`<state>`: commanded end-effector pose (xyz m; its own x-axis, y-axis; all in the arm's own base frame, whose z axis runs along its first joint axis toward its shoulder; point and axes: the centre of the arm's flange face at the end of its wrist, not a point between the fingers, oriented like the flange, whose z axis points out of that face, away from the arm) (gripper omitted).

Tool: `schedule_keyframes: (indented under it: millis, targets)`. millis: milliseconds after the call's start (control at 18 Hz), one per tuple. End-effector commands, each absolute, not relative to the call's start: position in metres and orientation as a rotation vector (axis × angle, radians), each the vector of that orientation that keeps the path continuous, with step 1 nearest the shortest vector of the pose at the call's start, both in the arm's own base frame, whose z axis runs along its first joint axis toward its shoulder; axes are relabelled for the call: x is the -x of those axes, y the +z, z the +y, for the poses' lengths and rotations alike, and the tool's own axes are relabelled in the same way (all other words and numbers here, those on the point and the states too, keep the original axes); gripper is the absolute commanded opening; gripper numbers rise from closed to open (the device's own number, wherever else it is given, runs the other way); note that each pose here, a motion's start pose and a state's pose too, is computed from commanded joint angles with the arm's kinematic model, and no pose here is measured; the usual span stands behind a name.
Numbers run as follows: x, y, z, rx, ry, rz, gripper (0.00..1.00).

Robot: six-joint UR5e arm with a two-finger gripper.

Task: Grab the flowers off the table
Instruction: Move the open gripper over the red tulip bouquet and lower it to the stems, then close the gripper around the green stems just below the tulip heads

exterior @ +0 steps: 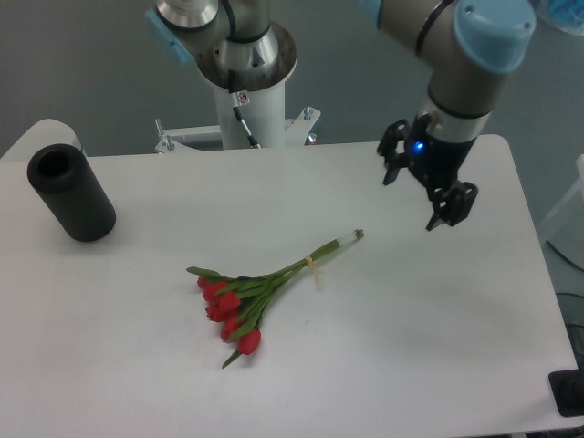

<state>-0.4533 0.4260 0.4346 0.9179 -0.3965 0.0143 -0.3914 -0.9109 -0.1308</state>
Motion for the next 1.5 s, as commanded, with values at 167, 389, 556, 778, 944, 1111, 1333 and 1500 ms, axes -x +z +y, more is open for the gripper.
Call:
schedule_keyframes:
  millis: [167, 389, 556, 778, 944, 1111, 1333, 1500]
  targets:
    - [0.425, 0.408, 0.444, 2.984, -0.147, 0.544, 1.0]
    - [0.394, 0.372, 0.473, 2.979, -0.036, 0.348, 1.0]
    - [0.365, 0.328, 0.478, 2.931, -0.012, 0.277, 1.0]
    - [0.328, 0.3, 0.487, 2.941, -0.041, 0.334, 1.0]
    - [0.319, 0.287, 0.487, 2.95, -0.058, 0.358, 1.0]
    - [0.315, 0.274, 0.497, 2.994, -0.04, 0.427, 1.0]
    - [0.294, 0.254, 0.512, 3.065, 0.032, 0.554, 1.0]
    - [0.285, 0.234, 0.517, 3.061, 0.041, 0.577, 1.0]
